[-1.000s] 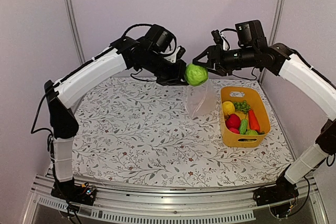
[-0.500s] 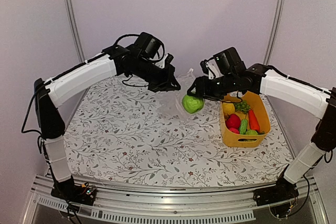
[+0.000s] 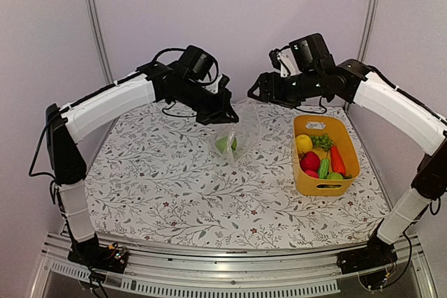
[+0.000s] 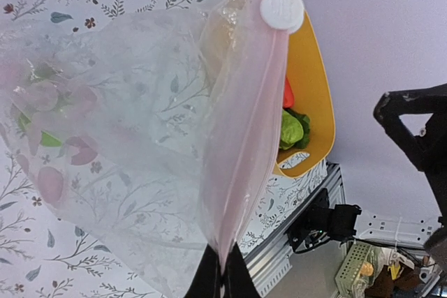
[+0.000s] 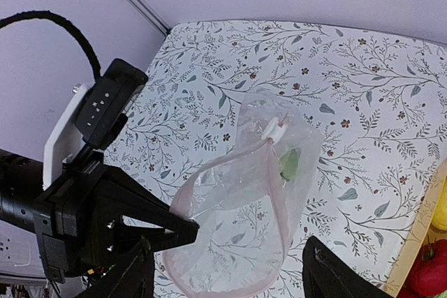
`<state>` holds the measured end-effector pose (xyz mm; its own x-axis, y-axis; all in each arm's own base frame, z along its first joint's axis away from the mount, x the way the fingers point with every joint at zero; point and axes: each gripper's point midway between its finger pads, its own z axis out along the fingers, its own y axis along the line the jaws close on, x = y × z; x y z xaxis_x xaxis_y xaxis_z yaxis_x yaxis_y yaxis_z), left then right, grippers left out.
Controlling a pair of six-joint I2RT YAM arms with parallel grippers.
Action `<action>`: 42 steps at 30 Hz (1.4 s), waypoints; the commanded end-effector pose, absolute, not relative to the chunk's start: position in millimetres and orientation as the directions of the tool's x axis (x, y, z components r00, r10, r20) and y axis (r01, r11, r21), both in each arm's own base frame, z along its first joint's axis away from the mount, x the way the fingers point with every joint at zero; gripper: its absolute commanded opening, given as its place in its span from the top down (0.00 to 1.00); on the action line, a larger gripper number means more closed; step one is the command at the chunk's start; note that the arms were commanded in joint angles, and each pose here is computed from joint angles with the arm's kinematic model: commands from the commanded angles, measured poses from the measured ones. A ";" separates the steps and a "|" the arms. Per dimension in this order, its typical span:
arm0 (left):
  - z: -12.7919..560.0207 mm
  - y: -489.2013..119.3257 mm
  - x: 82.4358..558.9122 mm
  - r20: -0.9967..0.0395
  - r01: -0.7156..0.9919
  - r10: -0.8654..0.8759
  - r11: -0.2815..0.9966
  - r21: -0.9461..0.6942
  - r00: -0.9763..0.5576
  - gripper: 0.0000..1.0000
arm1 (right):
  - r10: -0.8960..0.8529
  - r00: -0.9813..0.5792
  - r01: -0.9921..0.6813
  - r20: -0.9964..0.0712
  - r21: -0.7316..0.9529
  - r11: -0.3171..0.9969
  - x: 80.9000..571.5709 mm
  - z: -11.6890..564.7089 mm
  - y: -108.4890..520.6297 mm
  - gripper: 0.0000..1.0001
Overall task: Place the food in the zip-top bag and seal the zipper
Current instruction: Place the fake fruit in the zipper food storage bag, then pass from the left arm to the right, then pass from the right arm to the left
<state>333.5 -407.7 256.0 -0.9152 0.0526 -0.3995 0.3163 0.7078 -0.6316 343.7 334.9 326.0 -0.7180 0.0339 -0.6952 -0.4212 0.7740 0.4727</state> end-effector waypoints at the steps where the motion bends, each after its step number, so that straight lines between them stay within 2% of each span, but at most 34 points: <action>1: 279.5 -397.8 334.3 -0.434 0.335 0.040 0.700 -0.631 -0.900 1.00 | -0.083 -0.750 -0.411 -0.657 0.365 0.835 337.0 287.4 328.1 0.29; 7: 283.4 -394.2 333.6 -0.446 0.348 0.054 0.711 -0.611 -0.893 1.00 | -0.165 -0.763 -0.429 -0.624 0.299 0.853 337.7 251.3 341.2 0.33; 10: 283.3 -393.1 332.5 -0.448 0.354 0.064 0.715 -0.602 -0.892 1.00 | -0.176 -0.769 -0.416 -0.614 0.271 0.868 342.3 237.9 341.0 0.43; 12: 283.2 -390.9 332.5 -0.451 0.357 0.070 0.722 -0.593 -0.890 1.00 | -0.180 -0.775 -0.408 -0.605 0.262 0.875 346.3 228.3 343.2 0.58; 15: 280.8 -386.7 334.1 -0.454 0.352 0.074 0.744 -0.568 -0.888 0.98 | -0.170 -0.785 -0.401 -0.596 0.280 0.872 348.7 226.1 348.3 0.90; 16: 278.0 -382.9 336.2 -0.454 0.339 0.068 0.764 -0.549 -0.888 0.93 | -0.158 -0.793 -0.398 -0.589 0.303 0.866 347.6 228.4 351.8 0.97; 17: 273.8 -378.6 337.7 -0.457 0.323 0.063 0.793 -0.516 -0.887 0.84 | -0.149 -0.800 -0.398 -0.582 0.328 0.857 345.5 231.8 355.4 1.00; 19: 270.2 -370.4 340.0 -0.477 0.305 0.068 0.845 -0.439 -0.876 0.63 | -0.094 -0.819 -0.362 -0.565 0.383 0.850 343.2 240.2 357.5 1.00; 21: 277.5 -367.0 337.3 -0.513 0.313 0.092 0.877 -0.365 -0.854 0.58 | -0.053 -0.833 -0.335 -0.550 0.426 0.840 340.6 247.5 359.4 1.00; 24: 287.5 -362.9 331.6 -0.549 0.312 0.102 0.900 -0.303 -0.829 0.58 | -0.006 -0.849 -0.306 -0.528 0.484 0.820 337.9 257.8 363.9 1.00; 35: 265.5 -362.9 303.7 -0.501 0.297 0.142 0.923 -0.245 -0.854 0.60 | 0.053 -0.859 -0.280 -0.509 0.553 0.784 340.1 275.3 373.6 1.00; 39: 267.2 -346.1 310.7 -0.520 0.239 0.121 0.957 -0.165 -0.845 0.68 | 0.064 -0.856 -0.280 -0.513 0.564 0.777 342.5 281.8 373.8 1.00; 42: 272.4 -346.3 313.5 -0.544 0.248 0.120 0.954 -0.167 -0.830 0.79 | 0.061 -0.862 -0.280 -0.503 0.572 0.771 341.3 281.0 375.0 1.00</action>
<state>311.0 -354.6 269.1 -0.8474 0.1187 -0.5175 0.2674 0.9375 -0.2227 341.0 372.3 266.8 -0.8637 0.0404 -0.5024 -0.2772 0.7945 0.5403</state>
